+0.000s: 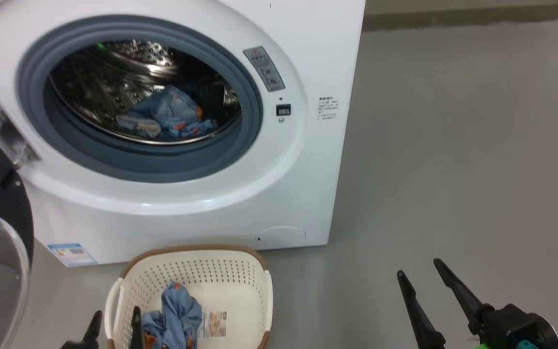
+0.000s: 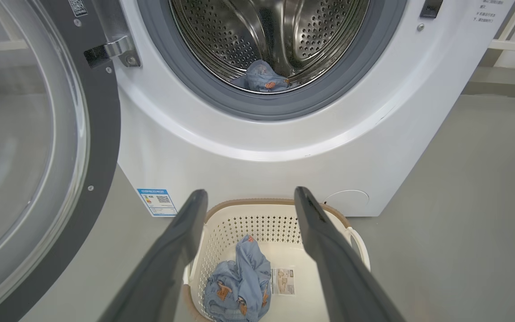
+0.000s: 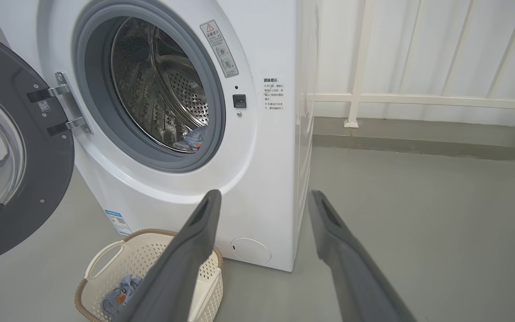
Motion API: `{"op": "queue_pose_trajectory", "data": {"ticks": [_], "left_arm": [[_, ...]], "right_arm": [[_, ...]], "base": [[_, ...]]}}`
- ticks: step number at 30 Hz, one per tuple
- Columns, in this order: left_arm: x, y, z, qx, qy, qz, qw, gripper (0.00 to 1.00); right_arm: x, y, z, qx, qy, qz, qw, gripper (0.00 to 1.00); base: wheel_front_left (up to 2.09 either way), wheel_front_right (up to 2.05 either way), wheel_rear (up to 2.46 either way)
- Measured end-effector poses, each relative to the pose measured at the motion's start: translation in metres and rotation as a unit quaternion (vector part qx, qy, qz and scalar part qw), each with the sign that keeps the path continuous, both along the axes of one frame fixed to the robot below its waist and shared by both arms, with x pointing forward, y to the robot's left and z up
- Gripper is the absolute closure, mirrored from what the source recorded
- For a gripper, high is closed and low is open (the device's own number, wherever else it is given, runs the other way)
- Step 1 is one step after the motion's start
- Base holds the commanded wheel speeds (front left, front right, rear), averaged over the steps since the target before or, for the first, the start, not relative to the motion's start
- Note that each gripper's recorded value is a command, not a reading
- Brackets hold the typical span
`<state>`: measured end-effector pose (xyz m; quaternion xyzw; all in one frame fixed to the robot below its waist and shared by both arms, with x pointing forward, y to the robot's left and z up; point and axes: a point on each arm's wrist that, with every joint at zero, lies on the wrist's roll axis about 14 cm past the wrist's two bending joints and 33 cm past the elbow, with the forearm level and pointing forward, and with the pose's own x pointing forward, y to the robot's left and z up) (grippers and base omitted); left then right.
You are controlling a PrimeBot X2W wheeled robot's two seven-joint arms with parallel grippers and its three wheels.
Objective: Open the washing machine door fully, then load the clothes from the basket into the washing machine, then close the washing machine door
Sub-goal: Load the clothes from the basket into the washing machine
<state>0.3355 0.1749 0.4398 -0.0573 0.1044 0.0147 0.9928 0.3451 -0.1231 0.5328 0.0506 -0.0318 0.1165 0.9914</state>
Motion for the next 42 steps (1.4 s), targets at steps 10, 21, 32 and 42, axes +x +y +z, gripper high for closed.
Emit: {"op": "queue_pose_trajectory", "data": {"ticks": [10, 21, 32, 42], "left_arm": [[0.038, -0.025, -0.057, 0.005, 0.088, -0.051, 0.995, 0.0], [0.077, -0.037, -0.143, -0.001, 0.229, -0.079, 0.97, 0.0], [0.126, -0.026, -0.217, 0.053, 0.324, -0.087, 0.94, 0.0], [0.13, -0.01, -0.3, 0.059, 0.403, -0.063, 0.911, 0.0]], "right_arm": [[0.029, 0.006, -0.006, 0.003, 0.007, 0.008, 1.0, 0.0], [0.08, 0.009, -0.022, 0.011, -0.001, 0.011, 1.0, 0.0], [0.119, -0.007, -0.069, 0.033, 0.027, -0.01, 0.999, 0.0], [0.134, -0.023, -0.132, 0.04, 0.089, -0.032, 0.995, 0.0]], "base": [[0.0, 0.0, 0.0], [0.0, 0.0, 0.0], [0.0, 0.0, 0.0], [0.0, 0.0, 0.0]]}}
